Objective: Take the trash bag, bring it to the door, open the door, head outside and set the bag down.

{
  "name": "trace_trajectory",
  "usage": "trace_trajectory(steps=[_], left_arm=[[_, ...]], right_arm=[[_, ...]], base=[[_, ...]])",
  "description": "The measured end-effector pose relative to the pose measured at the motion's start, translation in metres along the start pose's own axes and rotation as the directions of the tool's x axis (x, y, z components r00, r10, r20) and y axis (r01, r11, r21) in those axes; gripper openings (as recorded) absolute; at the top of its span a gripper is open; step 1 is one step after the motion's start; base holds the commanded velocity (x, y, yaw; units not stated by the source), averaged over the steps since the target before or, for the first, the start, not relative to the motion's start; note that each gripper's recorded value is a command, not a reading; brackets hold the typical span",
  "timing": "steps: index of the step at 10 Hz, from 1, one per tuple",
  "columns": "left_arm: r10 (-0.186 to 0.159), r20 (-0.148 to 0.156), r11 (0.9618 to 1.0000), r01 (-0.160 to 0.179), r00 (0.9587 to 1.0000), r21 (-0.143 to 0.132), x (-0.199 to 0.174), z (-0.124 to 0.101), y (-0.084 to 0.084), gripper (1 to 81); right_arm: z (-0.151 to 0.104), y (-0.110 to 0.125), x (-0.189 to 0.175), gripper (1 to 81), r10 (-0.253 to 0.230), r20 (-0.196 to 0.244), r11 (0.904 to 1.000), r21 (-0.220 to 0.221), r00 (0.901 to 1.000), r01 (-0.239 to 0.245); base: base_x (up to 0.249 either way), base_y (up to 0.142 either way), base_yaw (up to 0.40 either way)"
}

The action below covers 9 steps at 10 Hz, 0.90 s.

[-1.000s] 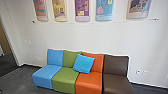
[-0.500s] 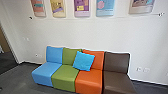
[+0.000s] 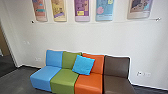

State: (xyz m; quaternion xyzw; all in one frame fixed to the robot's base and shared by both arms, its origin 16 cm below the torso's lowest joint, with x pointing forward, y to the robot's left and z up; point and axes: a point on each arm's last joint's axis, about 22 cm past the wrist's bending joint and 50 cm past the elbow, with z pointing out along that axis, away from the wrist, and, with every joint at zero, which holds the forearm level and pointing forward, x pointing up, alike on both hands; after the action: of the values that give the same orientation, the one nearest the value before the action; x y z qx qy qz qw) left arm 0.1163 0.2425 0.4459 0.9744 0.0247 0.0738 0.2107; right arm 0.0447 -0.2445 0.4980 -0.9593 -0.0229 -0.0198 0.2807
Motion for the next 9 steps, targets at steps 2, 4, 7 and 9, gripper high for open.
trace_trajectory(steps=[2, 4, 7, 9], left_arm=[[-0.020, -0.022, 0.9998, 0.020, 0.9996, 0.005, 0.025, -0.004, -0.015, 81.1], [-0.046, -0.027, 0.9989, 0.046, 0.9986, 0.006, 0.049, 0.002, -0.019, 81.1], [-0.086, 0.027, 0.9963, 0.086, 0.9959, 0.004, 0.048, 0.013, -0.027, 81.1], [-0.113, 0.042, 0.9936, 0.113, 0.9927, 0.007, 0.062, 0.023, -0.033, 81.1]], right_arm=[[-0.007, 0.007, 0.019, 81.1, 0.003, -0.030, 1.0000, 0.006, 0.9995, -0.003], [-0.017, 0.019, 0.022, 81.1, 0.024, -0.019, 0.9997, 0.000, 0.9995, -0.024], [-0.020, 0.024, 0.026, 81.1, 0.059, -0.005, 0.9981, 0.020, 0.9982, -0.059], [-0.025, 0.027, 0.025, 81.1, 0.087, 0.024, 0.9957, 0.031, 0.9960, -0.087]], base=[[0.000, 0.000, 0.000], [0.000, 0.000, 0.000], [0.000, 0.000, 0.000], [0.000, 0.000, 0.000]])
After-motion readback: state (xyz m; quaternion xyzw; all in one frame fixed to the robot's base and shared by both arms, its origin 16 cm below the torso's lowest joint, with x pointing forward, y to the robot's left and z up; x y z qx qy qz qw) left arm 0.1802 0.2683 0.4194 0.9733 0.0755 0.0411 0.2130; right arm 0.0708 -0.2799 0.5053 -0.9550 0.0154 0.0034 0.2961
